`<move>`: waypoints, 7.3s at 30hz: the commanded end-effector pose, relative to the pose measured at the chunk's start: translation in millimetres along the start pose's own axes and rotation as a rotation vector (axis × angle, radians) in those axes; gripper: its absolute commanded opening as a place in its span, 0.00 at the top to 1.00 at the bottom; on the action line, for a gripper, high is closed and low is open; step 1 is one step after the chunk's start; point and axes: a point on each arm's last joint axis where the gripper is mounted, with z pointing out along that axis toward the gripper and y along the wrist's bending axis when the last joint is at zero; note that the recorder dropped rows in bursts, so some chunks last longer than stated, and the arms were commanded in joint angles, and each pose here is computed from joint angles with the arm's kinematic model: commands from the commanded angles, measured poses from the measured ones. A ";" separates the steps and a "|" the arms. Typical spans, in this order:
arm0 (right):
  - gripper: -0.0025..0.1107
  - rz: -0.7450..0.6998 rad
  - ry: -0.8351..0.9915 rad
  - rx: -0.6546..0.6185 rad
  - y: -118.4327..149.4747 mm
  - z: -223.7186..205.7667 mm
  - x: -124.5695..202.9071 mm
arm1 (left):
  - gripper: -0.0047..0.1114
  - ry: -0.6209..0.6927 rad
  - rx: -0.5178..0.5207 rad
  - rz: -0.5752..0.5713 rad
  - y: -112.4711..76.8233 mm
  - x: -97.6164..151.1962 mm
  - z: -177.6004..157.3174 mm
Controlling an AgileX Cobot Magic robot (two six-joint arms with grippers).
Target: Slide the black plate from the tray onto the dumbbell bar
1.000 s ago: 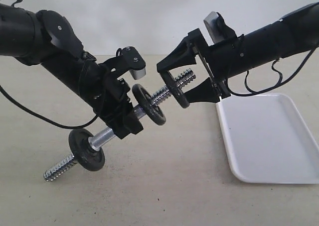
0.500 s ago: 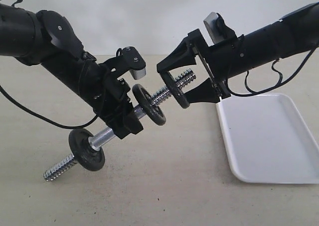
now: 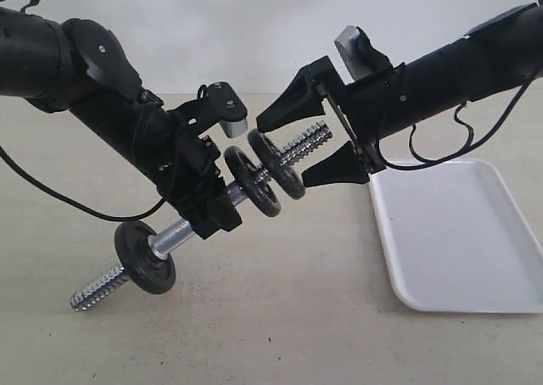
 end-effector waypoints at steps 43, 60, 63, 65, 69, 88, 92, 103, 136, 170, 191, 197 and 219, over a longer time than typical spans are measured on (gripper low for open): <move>0.98 -0.094 -0.274 0.650 22.5 -128.3 32.4 | 0.92 -0.109 -0.147 -0.277 33.3 -21.1 15.1; 0.98 -0.116 -0.531 0.689 39.5 -132.2 124.7 | 0.92 -0.109 -0.165 -0.469 54.7 -32.1 32.6; 0.98 -0.118 -0.541 0.693 39.4 -131.9 130.8 | 0.92 -0.111 -0.164 -0.487 54.7 -32.1 32.6; 0.98 -0.115 -0.541 0.692 38.5 -131.3 131.8 | 0.92 -0.112 -0.164 -0.500 54.7 -32.1 32.6; 0.98 -0.111 -0.542 0.687 38.7 -131.0 131.9 | 0.92 -0.113 -0.163 -0.509 54.7 -32.1 32.6; 0.98 -0.106 -0.546 0.678 39.2 -130.8 131.7 | 0.44 -0.117 -0.167 -0.512 55.2 -32.4 32.5; 0.98 -0.105 -0.547 0.677 39.3 -130.7 131.6 | 0.44 -0.115 -0.169 -0.509 55.3 -32.2 32.5; 0.98 -0.104 -0.550 0.675 39.4 -130.8 131.4 | 0.85 -0.104 -0.136 -0.513 53.8 -31.0 -10.3; 0.98 -0.422 -0.626 0.697 72.4 -116.5 159.7 | 0.92 -1.007 -0.773 -0.748 -131.1 124.8 -254.1; 0.31 -0.010 -0.045 0.494 54.5 43.8 43.0 | 0.92 -1.152 -0.823 -0.705 -201.5 203.8 -184.5; 0.37 0.429 -0.310 0.656 19.4 133.6 7.2 | 0.92 -1.157 -0.828 -0.704 -201.4 203.8 -185.0; 0.37 0.452 -0.341 0.647 5.8 143.3 3.2 | 0.92 -1.157 -0.828 -0.704 -201.4 203.8 -185.0; 0.98 0.236 -0.223 0.753 18.9 121.0 -19.9 | 0.92 -1.158 -0.830 -0.702 -201.4 203.8 -185.2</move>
